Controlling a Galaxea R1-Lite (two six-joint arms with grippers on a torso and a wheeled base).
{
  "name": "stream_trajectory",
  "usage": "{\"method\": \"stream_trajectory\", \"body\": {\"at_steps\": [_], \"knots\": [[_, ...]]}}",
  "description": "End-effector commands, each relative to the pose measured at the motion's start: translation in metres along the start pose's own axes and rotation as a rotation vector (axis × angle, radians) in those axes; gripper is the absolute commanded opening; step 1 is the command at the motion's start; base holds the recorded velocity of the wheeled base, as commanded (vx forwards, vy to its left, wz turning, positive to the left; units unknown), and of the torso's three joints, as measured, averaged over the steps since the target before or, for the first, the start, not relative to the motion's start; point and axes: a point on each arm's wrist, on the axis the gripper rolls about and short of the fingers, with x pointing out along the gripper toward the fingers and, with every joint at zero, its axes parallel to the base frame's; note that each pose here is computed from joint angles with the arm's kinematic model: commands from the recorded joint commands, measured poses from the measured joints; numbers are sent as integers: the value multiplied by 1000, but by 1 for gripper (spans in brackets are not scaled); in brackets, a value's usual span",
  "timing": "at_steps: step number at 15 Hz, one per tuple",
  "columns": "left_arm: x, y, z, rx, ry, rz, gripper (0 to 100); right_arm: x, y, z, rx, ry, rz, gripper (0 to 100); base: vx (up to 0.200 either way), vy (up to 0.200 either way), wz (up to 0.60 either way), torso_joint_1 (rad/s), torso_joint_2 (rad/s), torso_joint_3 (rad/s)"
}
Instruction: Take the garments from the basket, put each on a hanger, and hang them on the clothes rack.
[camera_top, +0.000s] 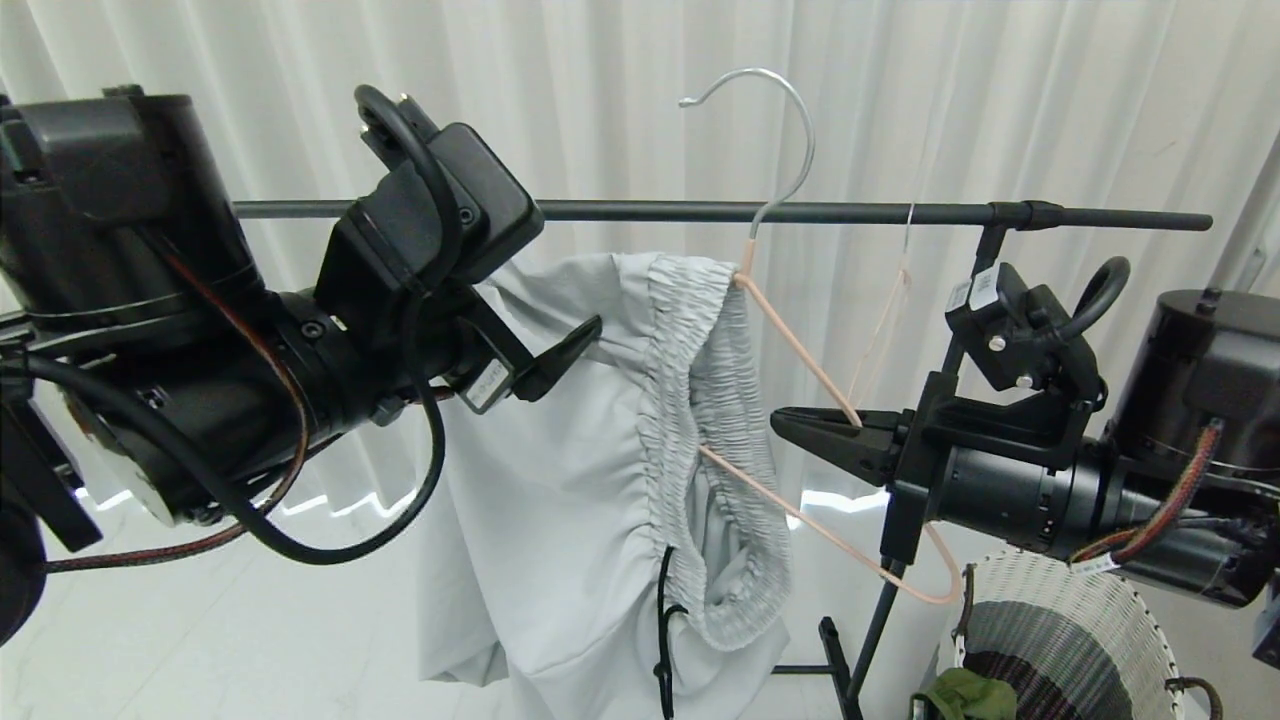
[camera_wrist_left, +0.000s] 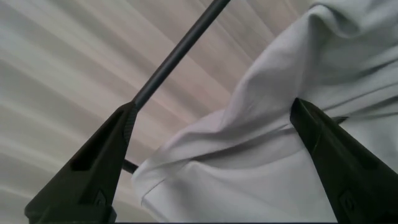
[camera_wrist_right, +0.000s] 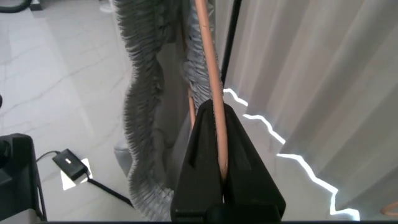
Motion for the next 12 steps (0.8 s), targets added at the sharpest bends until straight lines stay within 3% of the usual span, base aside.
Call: {"method": "stream_trajectory", "body": {"at_steps": [1, 5, 10, 11, 12], "knots": [[8, -3, -2, 1, 11, -12, 100, 0, 1, 0, -1, 0, 6, 0, 0, 0, 0, 0, 0, 0], [19, -3, 0, -4, -8, -26, 100, 2, 11, 0, -12, -2, 81, 0, 0, 0, 0, 0, 0, 0], [20, -4, -5, -1, -25, -61, 100, 3, 15, -4, -9, 9, 99, 0, 0, 0, 0, 0, 0, 0], [20, -4, -6, 1, -24, -60, 0, 3, 16, -4, -8, 12, 100, 0, 0, 0, 0, 0, 0, 0], [20, -4, -6, -1, -23, -61, 0, 3, 16, -5, -7, 14, 102, 0, 0, 0, 0, 0, 0, 0]]}}
